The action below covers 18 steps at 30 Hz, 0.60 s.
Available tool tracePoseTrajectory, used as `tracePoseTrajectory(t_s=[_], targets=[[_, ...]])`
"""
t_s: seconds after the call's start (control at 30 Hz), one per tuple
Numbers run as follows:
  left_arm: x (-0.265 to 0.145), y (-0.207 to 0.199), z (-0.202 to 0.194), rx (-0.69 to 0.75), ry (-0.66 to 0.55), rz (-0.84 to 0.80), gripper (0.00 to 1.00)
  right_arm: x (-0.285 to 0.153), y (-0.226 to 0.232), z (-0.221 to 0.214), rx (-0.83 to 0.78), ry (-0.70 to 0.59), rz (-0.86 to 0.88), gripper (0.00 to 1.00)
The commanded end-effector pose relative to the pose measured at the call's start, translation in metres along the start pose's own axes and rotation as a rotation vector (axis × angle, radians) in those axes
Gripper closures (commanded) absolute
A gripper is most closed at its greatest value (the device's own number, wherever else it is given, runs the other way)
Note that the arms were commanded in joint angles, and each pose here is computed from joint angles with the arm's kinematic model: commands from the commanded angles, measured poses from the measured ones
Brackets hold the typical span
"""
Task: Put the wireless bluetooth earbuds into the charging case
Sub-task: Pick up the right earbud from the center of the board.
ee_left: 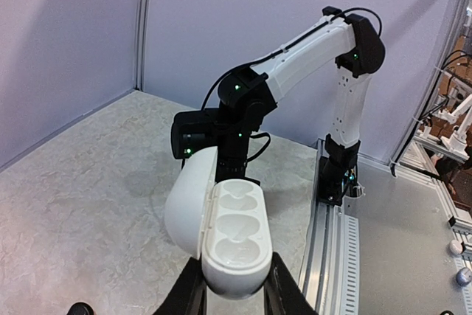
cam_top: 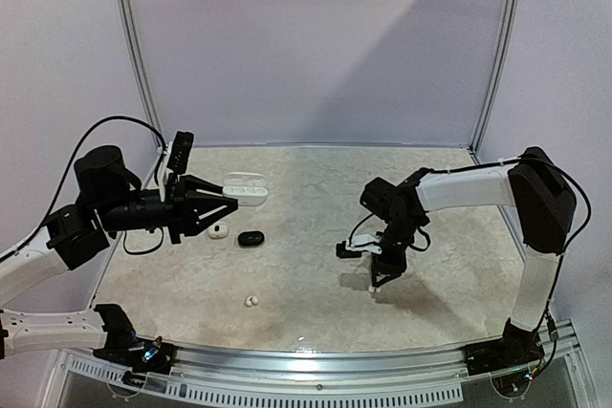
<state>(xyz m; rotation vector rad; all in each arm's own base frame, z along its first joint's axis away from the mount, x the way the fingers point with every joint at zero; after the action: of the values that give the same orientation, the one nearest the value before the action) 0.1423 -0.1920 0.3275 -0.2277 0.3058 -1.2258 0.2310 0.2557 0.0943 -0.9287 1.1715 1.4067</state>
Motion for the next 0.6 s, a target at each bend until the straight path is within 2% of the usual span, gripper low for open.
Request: tracePoseTrajectory(t_s=[0.0, 0.2, 0.57], targets=[[-0.002, 0.001, 0.002, 0.006, -0.011, 0.007, 1.00, 0.003, 0.019, -0.003, -0.010, 0.036, 0.047, 0.65], [-0.002, 0.001, 0.002, 0.006, -0.011, 0.006, 1.00, 0.002, 0.029, -0.003, -0.015, 0.040, 0.065, 0.67], [-0.003, 0.001, 0.001, 0.003, -0.006, 0.008, 1.00, 0.000, 0.032, 0.004, 0.001, 0.009, 0.060, 0.82]])
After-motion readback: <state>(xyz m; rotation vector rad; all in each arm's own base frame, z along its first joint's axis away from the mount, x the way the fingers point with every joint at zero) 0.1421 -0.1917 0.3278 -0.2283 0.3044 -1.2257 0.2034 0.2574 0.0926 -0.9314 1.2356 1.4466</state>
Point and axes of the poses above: each gripper's point midway between its finger pads, its own x axis out along the fingers, its own y axis along the line the jaws close on, z = x × y, the point moved 8 cm from there along -x, back along the fingers, and after that the axes turned 8 degrees about -x, right-handed, at the moved point
